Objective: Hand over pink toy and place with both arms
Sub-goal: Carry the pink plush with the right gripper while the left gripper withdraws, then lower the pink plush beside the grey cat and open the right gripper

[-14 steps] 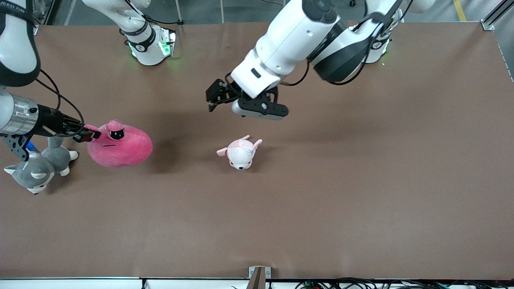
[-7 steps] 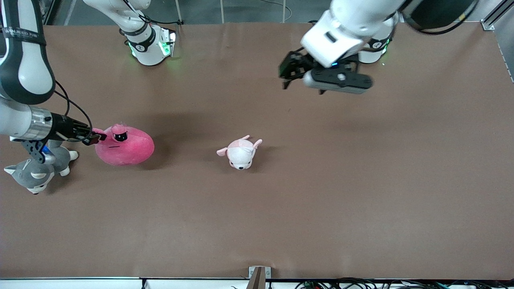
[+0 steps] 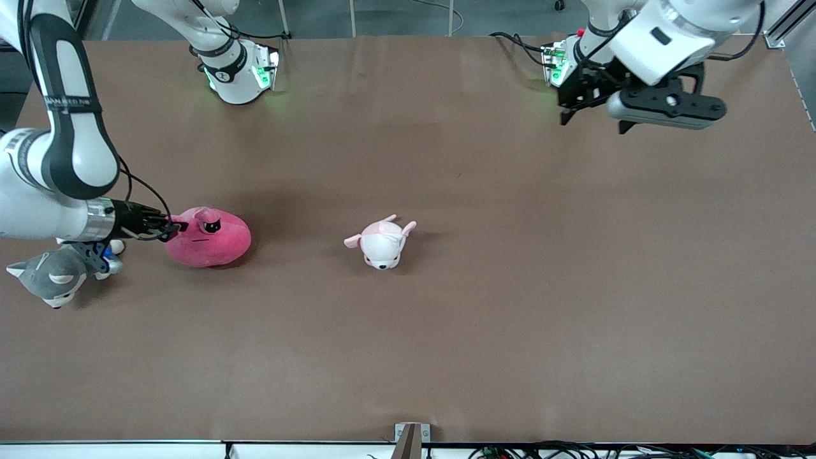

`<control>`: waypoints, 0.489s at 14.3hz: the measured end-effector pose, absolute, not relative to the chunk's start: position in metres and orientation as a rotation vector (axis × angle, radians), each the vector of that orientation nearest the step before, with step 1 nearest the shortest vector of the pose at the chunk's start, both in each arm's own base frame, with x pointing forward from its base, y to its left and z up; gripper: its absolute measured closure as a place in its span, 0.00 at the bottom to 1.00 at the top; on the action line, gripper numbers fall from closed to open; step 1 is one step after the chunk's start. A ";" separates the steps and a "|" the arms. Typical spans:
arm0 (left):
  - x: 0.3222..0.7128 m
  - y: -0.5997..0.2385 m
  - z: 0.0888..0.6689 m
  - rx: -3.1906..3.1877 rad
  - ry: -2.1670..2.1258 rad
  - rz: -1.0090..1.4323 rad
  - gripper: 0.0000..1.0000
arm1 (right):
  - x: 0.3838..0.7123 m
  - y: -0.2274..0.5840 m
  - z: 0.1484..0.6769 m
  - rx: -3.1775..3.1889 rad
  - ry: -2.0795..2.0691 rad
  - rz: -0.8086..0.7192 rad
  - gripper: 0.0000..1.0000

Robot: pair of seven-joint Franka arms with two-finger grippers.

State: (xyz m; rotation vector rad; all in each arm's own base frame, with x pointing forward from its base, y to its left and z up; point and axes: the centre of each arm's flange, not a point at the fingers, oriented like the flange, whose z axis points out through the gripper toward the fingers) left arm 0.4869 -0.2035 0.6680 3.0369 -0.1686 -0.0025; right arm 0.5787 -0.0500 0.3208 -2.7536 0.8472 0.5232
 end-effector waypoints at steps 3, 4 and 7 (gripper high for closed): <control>0.492 -0.154 0.661 3.054 -0.140 -0.007 0.00 | 0.581 -0.053 0.314 -2.755 0.846 0.520 0.80; 0.497 -0.141 0.658 3.055 -0.116 -0.009 0.00 | 0.581 -0.053 0.314 -2.756 0.844 0.514 0.72; 0.506 -0.125 0.653 3.072 -0.086 -0.006 0.00 | 0.584 -0.053 0.318 -2.759 0.834 0.499 0.41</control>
